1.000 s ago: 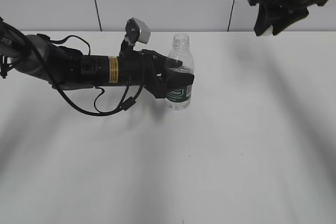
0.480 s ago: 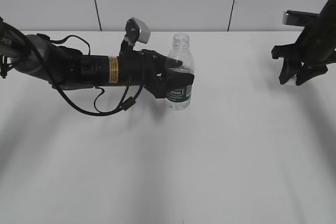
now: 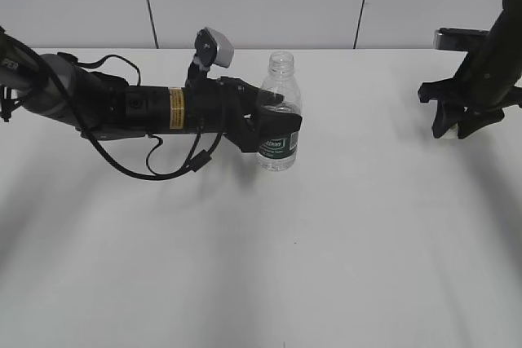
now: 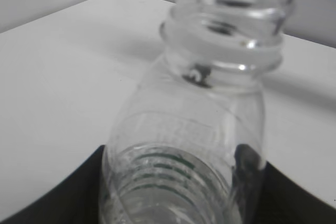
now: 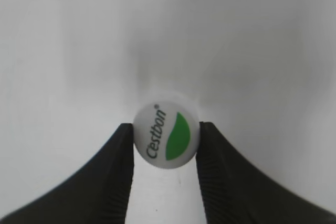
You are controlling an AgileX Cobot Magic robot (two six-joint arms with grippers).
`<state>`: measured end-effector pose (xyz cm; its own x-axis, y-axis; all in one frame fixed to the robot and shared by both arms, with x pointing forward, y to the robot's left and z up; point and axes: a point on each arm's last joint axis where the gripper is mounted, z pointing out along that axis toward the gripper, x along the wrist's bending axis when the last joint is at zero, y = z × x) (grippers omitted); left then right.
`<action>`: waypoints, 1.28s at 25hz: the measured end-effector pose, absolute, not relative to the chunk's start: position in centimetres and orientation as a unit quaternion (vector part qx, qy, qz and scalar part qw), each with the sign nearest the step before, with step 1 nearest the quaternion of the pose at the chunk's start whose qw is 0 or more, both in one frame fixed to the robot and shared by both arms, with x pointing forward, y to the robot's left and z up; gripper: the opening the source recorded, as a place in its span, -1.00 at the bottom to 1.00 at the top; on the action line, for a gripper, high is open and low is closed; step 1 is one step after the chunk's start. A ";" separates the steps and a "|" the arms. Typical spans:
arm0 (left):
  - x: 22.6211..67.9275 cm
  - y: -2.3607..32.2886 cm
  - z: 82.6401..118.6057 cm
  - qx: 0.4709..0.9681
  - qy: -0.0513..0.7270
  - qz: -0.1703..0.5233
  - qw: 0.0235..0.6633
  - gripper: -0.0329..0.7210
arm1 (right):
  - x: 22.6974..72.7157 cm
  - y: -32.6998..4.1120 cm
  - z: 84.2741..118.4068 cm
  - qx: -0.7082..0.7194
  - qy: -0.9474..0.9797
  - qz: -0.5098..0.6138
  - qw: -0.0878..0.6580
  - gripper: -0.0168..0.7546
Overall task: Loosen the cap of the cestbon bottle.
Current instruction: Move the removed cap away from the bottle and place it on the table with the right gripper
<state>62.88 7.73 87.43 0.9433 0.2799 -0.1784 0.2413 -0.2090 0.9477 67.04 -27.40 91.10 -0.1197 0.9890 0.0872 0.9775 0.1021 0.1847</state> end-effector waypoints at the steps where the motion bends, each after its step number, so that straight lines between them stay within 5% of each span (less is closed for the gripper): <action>1: 62.9 7.7 87.4 0.777 0.168 0.016 0.606 0.19 | 67.0 -27.5 90.9 0.662 0.743 0.094 0.029 -0.21; 17: 62.9 7.7 87.4 0.778 0.168 0.016 0.606 0.19 | 67.0 -27.6 88.8 0.664 0.744 0.067 0.014 -0.20; 24: 62.9 7.7 87.4 0.778 0.168 0.016 0.605 0.19 | 66.9 -27.5 88.9 0.677 0.733 0.068 0.008 0.48; 32: 62.9 7.7 87.4 0.778 0.168 0.017 0.605 0.19 | 68.2 -27.2 91.9 0.678 0.732 0.072 -0.008 0.43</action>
